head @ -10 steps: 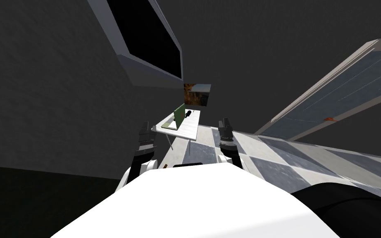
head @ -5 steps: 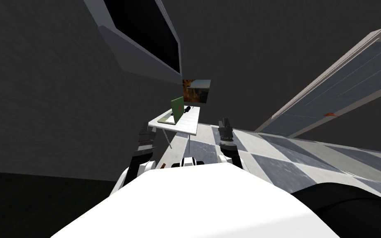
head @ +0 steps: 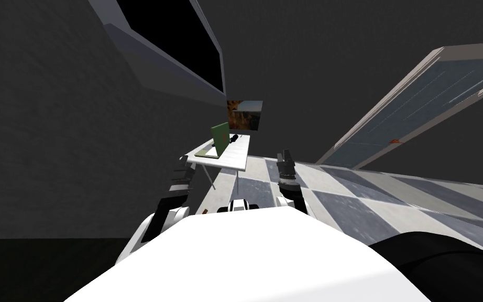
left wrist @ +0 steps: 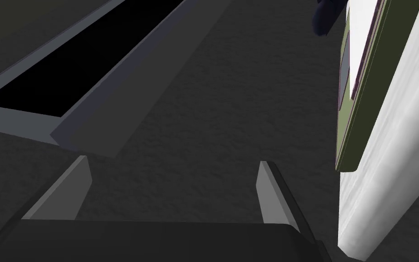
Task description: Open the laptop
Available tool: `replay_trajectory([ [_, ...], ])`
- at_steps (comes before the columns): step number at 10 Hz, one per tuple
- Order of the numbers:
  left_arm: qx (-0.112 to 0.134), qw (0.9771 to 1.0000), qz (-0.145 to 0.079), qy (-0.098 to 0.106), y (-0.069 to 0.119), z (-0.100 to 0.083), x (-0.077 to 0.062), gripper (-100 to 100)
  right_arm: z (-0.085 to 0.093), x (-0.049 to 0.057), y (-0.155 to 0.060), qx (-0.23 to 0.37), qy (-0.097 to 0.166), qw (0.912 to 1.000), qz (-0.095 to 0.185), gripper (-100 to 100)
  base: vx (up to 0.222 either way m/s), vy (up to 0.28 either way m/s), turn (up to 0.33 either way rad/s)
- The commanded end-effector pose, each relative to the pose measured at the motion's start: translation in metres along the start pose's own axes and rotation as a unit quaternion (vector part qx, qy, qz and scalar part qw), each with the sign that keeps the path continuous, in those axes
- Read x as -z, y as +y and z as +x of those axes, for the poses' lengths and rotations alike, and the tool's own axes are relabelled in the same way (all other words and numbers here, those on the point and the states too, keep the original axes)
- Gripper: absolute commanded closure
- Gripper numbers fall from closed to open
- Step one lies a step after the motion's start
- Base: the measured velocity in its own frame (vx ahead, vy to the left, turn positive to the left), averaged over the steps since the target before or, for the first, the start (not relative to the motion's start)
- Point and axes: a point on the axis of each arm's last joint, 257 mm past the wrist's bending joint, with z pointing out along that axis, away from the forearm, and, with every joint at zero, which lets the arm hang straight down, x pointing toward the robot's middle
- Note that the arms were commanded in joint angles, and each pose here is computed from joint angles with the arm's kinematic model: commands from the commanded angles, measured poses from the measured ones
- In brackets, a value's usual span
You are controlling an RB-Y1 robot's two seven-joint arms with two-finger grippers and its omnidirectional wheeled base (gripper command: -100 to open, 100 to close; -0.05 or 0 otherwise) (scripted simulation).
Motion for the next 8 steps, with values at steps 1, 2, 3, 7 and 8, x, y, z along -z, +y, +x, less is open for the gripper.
replay_trajectory([
  [1,-0.011,0.9993,-0.036,0.006,0.011,-0.012,0.003,-100,0.000,0.000,0.000,0.000,0.000,1.0000,0.000,0,-0.012,-0.025,-0.143],
  [2,-0.011,0.9992,-0.038,0.006,0.012,-0.012,0.003,-100,0.000,0.000,0.000,0.000,0.000,1.0000,0.000,0,-0.007,-0.016,-0.064],
  [3,-0.015,0.9985,-0.053,0.008,0.016,-0.018,0.004,-100,0.000,0.000,0.000,0.000,0.000,1.0000,0.000,0,-0.005,-0.014,-0.102],
  [7,-0.029,0.9951,-0.094,0.013,0.027,-0.036,0.007,-100,0.000,0.000,0.000,0.000,0.000,1.0000,0.000,0,-0.007,-0.021,-0.118],
  [8,-0.029,0.9946,-0.099,0.011,0.029,-0.036,0.007,-100,0.000,0.000,0.000,0.000,0.000,1.0000,0.000,0,-0.007,-0.017,-0.056],
])
